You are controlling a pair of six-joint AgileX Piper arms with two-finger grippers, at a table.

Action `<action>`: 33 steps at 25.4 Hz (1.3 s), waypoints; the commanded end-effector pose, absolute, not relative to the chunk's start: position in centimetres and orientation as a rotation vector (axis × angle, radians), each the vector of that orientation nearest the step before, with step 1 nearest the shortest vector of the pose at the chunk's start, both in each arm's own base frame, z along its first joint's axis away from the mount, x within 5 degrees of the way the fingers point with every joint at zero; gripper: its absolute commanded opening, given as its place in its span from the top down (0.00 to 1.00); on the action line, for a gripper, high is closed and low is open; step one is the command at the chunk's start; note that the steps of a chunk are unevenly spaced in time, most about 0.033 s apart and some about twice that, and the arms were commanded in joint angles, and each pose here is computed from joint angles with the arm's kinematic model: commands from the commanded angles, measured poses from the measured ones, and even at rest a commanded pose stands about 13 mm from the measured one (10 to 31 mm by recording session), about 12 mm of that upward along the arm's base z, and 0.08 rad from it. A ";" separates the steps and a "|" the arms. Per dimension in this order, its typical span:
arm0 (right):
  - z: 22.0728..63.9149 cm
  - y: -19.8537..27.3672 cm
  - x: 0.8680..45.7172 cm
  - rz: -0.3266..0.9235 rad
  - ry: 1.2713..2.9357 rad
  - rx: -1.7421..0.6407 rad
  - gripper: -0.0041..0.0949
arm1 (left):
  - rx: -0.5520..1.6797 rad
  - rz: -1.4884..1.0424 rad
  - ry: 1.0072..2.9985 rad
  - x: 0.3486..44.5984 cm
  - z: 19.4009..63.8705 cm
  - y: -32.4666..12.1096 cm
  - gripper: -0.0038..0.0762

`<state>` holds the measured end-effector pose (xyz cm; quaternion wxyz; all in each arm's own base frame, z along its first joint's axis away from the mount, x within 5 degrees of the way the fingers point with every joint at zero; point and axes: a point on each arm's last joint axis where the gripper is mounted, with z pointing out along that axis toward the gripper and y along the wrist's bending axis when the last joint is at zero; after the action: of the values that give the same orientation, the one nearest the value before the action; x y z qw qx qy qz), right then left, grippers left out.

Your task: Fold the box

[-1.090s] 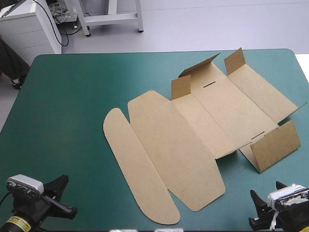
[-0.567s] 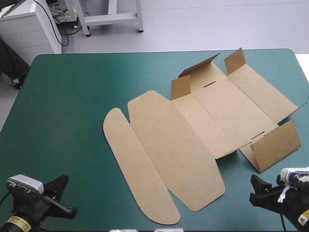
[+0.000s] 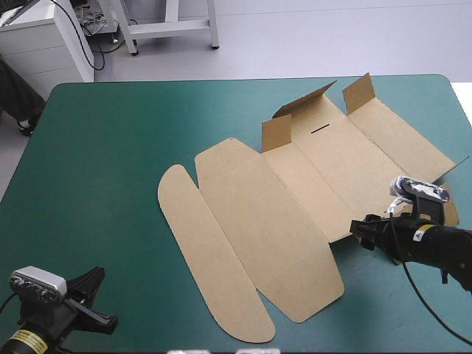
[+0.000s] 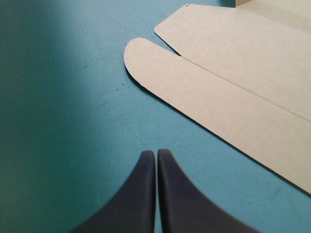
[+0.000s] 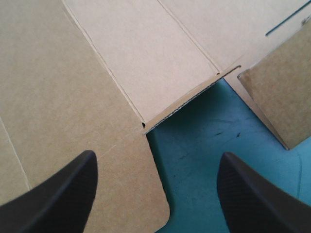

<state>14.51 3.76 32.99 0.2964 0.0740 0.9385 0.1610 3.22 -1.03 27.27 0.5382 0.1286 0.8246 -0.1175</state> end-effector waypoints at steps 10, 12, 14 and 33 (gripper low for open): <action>28.5 5.5 22.6 0.573 2.582 0.599 0.40 | 0.301 -0.275 1.876 3.5 28.5 -1.0 0.96; 27.9 5.5 23.0 0.562 2.610 0.616 0.45 | 0.303 -0.265 1.873 3.5 28.5 -1.0 0.96; 27.5 5.5 23.3 0.546 2.627 0.616 0.49 | 0.304 -0.261 1.872 3.5 28.5 -1.0 0.96; 26.7 4.3 22.9 0.305 2.729 0.477 0.97 | 0.311 -0.243 1.869 3.5 28.6 -0.9 0.96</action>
<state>22.48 4.53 25.25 0.1345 0.1919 0.9655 0.1132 3.33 -0.77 27.28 0.5438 0.1344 0.8229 -0.0951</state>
